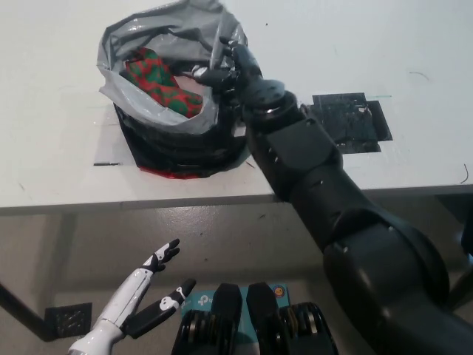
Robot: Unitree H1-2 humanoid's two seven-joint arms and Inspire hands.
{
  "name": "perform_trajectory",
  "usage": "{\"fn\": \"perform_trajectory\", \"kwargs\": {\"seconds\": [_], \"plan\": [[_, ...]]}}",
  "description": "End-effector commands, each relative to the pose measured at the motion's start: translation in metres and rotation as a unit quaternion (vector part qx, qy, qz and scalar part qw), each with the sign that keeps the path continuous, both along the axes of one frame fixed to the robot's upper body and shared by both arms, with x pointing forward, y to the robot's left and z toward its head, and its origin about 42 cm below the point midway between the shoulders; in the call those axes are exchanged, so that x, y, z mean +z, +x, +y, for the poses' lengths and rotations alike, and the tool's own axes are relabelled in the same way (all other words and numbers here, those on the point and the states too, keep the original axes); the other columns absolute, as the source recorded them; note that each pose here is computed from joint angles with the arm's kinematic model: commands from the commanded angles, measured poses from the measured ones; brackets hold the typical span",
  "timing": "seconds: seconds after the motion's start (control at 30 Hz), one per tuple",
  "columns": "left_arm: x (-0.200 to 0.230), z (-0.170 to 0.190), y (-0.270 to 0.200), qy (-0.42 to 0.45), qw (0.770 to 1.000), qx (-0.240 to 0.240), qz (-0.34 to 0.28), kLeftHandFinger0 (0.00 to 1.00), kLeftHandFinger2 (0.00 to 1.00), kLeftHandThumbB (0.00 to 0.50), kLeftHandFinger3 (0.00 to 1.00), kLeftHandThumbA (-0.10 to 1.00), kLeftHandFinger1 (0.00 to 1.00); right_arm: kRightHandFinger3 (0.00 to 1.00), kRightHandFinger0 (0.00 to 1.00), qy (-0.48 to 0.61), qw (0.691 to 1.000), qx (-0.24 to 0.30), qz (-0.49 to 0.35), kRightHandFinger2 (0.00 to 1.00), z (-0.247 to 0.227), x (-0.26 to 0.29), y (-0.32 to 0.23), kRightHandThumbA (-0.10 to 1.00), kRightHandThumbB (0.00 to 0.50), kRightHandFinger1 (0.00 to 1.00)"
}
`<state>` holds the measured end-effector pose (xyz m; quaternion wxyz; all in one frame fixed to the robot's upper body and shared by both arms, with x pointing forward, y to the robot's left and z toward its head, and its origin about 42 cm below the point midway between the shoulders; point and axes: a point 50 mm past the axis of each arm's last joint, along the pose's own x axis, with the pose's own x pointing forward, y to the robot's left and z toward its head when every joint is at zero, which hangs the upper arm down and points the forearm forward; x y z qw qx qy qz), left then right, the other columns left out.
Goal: The robot uses its right hand to pick up a bag of coffee beans and puts it in the black plastic bag, then the robot grabs the top of the bag and lifts it.
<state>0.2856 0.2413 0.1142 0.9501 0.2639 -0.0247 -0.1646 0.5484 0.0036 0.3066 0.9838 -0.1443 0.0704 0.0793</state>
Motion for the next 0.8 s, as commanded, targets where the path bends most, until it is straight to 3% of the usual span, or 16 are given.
{"fn": "perform_trajectory", "kwargs": {"seconds": [0.0, 0.27, 0.37, 0.63, 0.77], "plan": [[0.010, 0.002, 0.004, 0.001, 1.000, -0.016, -0.022, 1.00, 1.00, 0.150, 1.00, 0.79, 1.00, 1.00, 1.00, -0.226, 0.919, -0.013, -0.324, 1.00, 0.038, 0.100, -0.021, 0.79, 0.472, 1.00], [0.013, 0.003, 0.005, 0.005, 0.999, -0.022, -0.029, 1.00, 1.00, 0.134, 1.00, 0.78, 1.00, 1.00, 1.00, -0.300, 0.886, -0.039, -0.353, 1.00, 0.040, 0.104, -0.028, 0.81, 0.477, 1.00], [0.014, 0.002, 0.005, 0.007, 0.999, -0.022, -0.029, 1.00, 1.00, 0.138, 1.00, 0.79, 1.00, 1.00, 1.00, -0.333, 0.874, -0.053, -0.351, 1.00, 0.042, 0.104, -0.028, 0.87, 0.479, 1.00], [0.014, 0.002, 0.006, 0.005, 0.999, -0.021, -0.031, 1.00, 1.00, 0.132, 1.00, 0.79, 1.00, 1.00, 1.00, -0.330, 0.855, -0.083, -0.392, 1.00, 0.048, 0.122, -0.038, 0.86, 0.430, 1.00], [0.012, 0.002, 0.004, 0.003, 0.999, -0.020, -0.029, 1.00, 1.00, 0.142, 1.00, 0.79, 1.00, 1.00, 1.00, -0.344, 0.851, -0.091, -0.385, 1.00, 0.047, 0.121, -0.037, 0.86, 0.438, 1.00]]}}
